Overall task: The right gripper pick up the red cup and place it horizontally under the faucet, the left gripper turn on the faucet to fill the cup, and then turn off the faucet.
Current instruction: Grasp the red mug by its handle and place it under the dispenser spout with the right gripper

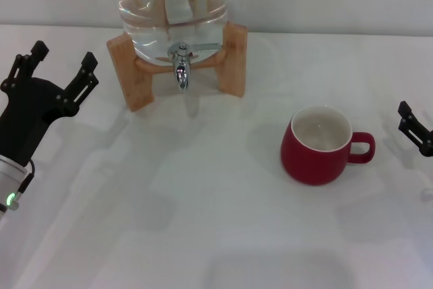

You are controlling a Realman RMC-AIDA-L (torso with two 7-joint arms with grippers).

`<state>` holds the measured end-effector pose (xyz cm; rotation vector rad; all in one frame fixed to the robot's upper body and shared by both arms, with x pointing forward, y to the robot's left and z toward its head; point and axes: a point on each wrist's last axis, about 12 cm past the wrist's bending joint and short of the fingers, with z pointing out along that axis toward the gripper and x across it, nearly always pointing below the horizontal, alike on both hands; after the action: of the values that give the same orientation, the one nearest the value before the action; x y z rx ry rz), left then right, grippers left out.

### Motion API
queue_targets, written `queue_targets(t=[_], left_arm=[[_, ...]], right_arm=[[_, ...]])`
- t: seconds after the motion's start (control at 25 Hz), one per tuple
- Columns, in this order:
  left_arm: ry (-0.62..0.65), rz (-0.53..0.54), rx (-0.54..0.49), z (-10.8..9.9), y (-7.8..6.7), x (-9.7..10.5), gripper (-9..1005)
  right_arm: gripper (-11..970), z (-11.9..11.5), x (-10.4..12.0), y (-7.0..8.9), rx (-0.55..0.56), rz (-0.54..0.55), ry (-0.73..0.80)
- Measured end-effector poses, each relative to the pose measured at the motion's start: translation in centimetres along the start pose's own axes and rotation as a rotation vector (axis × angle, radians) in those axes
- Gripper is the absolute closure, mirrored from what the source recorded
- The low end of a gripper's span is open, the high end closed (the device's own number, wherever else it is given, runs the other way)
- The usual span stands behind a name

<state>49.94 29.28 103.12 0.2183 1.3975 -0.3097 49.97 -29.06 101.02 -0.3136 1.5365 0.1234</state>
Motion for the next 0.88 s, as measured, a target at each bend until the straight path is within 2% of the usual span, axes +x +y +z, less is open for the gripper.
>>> queue_targets(t=[0.64, 0.88], left_arm=[[0.003, -0.002, 0.0, -0.1, 0.0, 0.1, 104], [0.01, -0.004, -0.002, -0.3, 0.0, 0.2, 104]], right_arm=[[104, -0.4, 0.1, 0.1, 0.003, 0.01, -0.001], [104, -1.4, 0.3, 0.1, 0.002, 0.043, -0.007]])
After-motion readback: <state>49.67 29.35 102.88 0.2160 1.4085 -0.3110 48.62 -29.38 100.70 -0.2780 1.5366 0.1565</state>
